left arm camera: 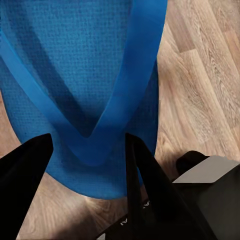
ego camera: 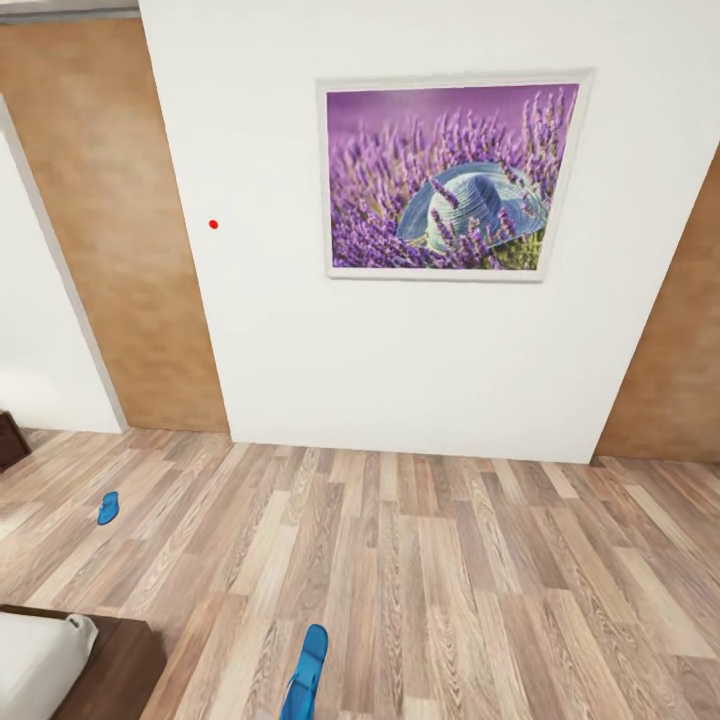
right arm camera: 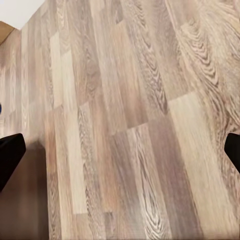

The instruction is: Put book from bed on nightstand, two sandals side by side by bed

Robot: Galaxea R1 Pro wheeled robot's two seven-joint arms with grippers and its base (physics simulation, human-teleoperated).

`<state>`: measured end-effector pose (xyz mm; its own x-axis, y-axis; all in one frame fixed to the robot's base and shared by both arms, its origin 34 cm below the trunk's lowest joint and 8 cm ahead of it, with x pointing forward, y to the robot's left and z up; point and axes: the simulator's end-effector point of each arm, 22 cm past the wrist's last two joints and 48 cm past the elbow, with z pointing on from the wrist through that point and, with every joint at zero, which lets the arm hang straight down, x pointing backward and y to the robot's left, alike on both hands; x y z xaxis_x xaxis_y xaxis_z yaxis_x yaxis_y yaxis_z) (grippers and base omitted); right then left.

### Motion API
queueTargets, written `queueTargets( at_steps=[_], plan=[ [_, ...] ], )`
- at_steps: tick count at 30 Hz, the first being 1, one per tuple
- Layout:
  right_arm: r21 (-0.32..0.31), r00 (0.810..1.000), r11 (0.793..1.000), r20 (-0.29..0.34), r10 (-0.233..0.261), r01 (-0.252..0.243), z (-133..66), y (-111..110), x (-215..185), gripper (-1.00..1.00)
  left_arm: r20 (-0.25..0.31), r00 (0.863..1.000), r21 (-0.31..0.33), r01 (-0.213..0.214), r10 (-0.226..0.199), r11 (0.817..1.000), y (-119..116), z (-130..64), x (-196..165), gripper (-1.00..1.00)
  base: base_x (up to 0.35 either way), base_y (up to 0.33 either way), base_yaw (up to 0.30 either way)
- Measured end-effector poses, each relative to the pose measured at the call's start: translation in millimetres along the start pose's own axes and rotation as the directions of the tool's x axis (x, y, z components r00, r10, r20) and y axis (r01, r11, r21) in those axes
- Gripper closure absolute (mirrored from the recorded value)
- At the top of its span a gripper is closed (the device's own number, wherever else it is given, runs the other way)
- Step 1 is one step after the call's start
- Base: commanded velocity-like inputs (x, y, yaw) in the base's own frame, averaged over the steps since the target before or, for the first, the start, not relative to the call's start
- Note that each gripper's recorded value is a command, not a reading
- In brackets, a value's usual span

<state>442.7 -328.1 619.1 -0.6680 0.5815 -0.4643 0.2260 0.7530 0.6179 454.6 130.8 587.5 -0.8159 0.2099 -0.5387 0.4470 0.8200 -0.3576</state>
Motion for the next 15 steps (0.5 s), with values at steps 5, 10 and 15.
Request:
queueTargets(
  at_steps=[5, 10, 15],
  plan=[
    [-0.001, 1.0, 1.0, 0.0, 0.001, -0.001, 0.3, 0.4, 0.3, -1.0, 0.0, 1.0, 0.001, 0.0, 0.0, 1.0, -0.9, 0.4, -0.2, 1.0, 0.318, 0.0, 0.082],
    [-0.001, 1.0, 1.0, 0.001, 0.001, -0.001, 0.6, 0.9, 0.1, -1.0, 0.0, 1.0, 0.002, 0.0, 0.0, 1.0, -1.1, 0.5, -0.2, 1.0, 0.318, 0.0, 0.01],
    [-0.002, 1.0, 1.0, 0.0, 0.002, -0.002, 0.8, 1.3, 1.0, -1.0, 0.0, 1.0, 0.002, 0.0, 0.0, 1.0, -1.1, 0.5, -0.2, 1.0, 0.319, 0.0, 0.001]
  ],
)
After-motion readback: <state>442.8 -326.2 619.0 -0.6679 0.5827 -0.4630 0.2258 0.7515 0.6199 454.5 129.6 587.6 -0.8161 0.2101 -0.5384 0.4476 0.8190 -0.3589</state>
